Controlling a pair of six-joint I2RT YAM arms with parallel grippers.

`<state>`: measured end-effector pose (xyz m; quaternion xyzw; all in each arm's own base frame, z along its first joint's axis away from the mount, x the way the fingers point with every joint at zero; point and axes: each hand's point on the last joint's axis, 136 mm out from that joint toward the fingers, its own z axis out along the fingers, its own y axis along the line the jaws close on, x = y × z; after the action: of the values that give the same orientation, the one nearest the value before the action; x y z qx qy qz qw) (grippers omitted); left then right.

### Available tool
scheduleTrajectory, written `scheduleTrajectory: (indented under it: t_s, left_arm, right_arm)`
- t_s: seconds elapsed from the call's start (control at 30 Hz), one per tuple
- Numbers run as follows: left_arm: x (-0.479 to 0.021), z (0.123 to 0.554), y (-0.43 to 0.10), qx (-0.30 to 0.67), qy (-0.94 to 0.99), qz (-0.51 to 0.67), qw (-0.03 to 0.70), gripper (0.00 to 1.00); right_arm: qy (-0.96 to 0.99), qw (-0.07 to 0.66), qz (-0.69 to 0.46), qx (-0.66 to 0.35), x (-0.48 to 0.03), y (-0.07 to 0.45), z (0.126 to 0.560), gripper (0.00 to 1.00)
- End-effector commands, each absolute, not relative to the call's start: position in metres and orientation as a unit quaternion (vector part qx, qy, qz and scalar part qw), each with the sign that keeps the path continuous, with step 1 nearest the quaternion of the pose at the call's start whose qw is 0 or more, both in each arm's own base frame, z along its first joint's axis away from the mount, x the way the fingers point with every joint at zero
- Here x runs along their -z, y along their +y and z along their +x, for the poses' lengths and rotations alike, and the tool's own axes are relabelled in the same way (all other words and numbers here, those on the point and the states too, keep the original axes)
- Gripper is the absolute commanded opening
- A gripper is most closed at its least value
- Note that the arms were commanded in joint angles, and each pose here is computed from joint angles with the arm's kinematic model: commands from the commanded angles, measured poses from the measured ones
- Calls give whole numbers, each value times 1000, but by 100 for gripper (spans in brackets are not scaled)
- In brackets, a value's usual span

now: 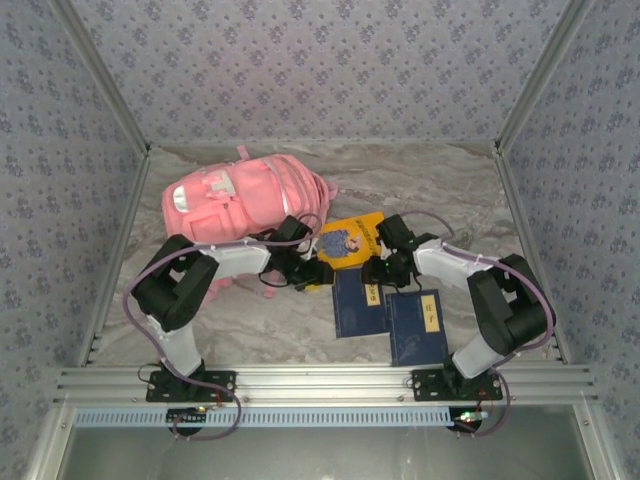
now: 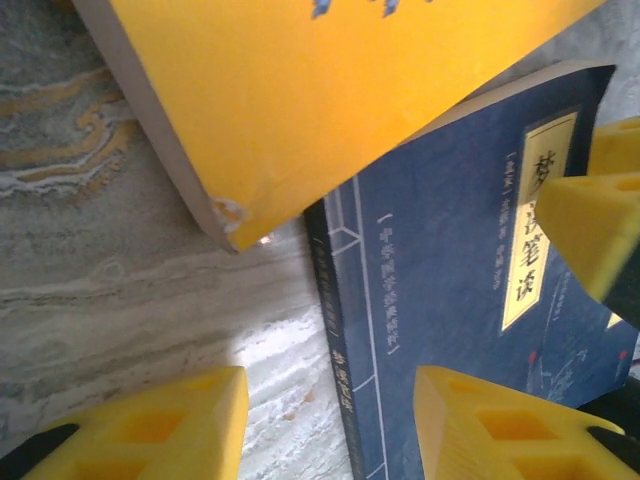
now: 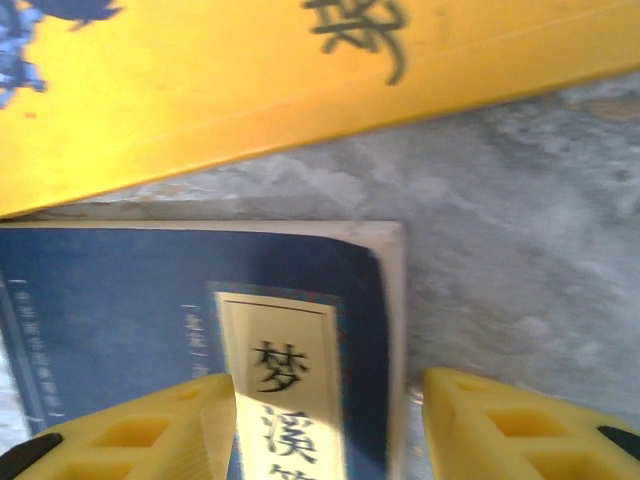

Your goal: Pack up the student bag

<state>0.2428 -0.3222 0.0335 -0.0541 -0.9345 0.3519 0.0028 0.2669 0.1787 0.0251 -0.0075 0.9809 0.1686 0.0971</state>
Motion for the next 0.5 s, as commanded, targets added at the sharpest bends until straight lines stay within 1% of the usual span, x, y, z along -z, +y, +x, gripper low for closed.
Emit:
scheduleTrajectory:
  t_s: [0.0,0.2,0.47]
  left_arm:
    - [-33,245,-332,-364,-930,-61,6,46]
    - [-27,246,-333,-358,-932,-59,12,46]
    - [-26,246,-336,-358,-932,-61,16,44]
  right_arm:
    - [961,69,-23,-267,-31,219,254,51]
    - [959,68,-23,-274,-37,221,251,50]
    - [952,46,-23,-303,-41,228,244,47]
